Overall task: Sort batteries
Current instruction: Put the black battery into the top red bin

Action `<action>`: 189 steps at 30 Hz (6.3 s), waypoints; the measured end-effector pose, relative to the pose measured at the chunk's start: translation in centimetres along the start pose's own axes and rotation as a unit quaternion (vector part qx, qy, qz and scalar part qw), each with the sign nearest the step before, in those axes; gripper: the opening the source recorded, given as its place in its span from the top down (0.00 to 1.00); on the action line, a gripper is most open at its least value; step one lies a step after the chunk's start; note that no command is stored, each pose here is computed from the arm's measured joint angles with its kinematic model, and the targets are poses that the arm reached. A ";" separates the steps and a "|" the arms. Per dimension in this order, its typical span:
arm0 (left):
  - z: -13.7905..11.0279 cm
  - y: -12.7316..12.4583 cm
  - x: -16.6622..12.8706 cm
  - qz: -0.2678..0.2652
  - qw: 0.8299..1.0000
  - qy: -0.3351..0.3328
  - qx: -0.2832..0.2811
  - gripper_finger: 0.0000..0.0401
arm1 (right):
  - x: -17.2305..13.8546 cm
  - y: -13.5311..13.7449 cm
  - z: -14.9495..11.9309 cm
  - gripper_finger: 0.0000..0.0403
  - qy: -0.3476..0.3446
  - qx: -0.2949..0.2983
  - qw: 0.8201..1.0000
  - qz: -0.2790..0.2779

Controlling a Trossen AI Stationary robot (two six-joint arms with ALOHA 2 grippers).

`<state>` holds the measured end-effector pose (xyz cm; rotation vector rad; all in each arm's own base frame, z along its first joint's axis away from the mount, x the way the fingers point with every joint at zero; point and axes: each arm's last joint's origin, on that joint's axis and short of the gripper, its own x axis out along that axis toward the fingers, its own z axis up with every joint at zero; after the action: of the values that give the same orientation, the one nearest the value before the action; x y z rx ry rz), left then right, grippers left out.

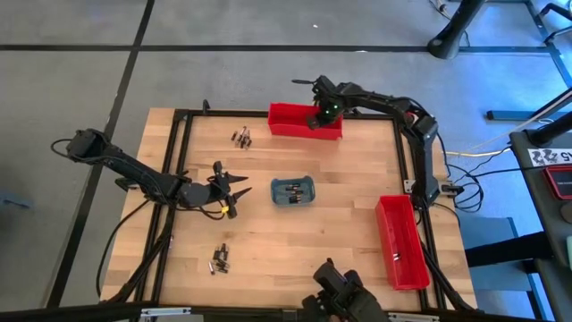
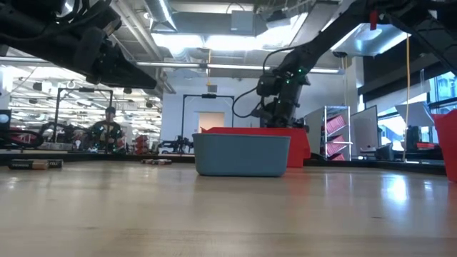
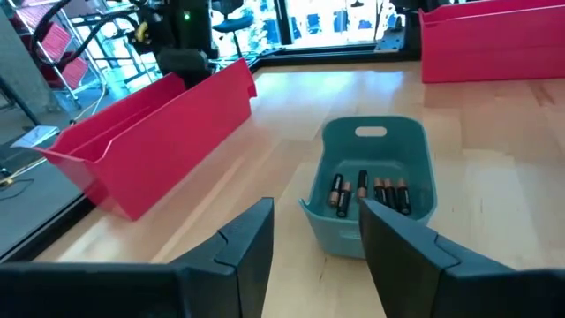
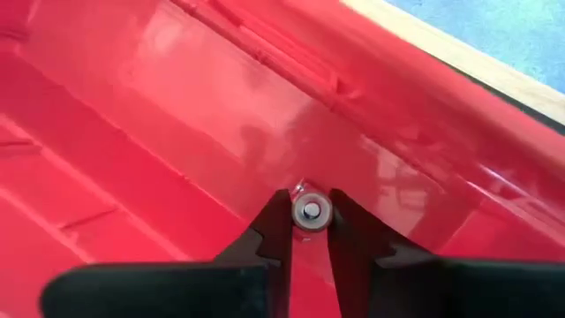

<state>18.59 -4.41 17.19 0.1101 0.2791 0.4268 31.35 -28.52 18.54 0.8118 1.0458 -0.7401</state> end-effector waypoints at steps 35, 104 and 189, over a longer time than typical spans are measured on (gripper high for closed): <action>0.9 -0.1 -1.4 -0.058 0.997 0.023 -0.037 0.61 | -11.8 6.8 -0.5 0.58 -0.140 -0.202 0.969 0.040; -5.9 2.1 -6.9 0.017 0.907 0.419 -0.039 0.43 | -11.0 25.8 -20.7 0.58 -0.129 -0.582 0.796 0.103; 4.6 -0.8 -2.8 -0.116 0.983 -0.136 0.034 0.90 | -7.3 26.6 -18.6 0.58 -0.443 -0.488 0.613 0.435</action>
<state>17.78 -6.49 22.14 0.1980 0.0362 0.1681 43.00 1.76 25.91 -0.1425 -0.0553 0.3585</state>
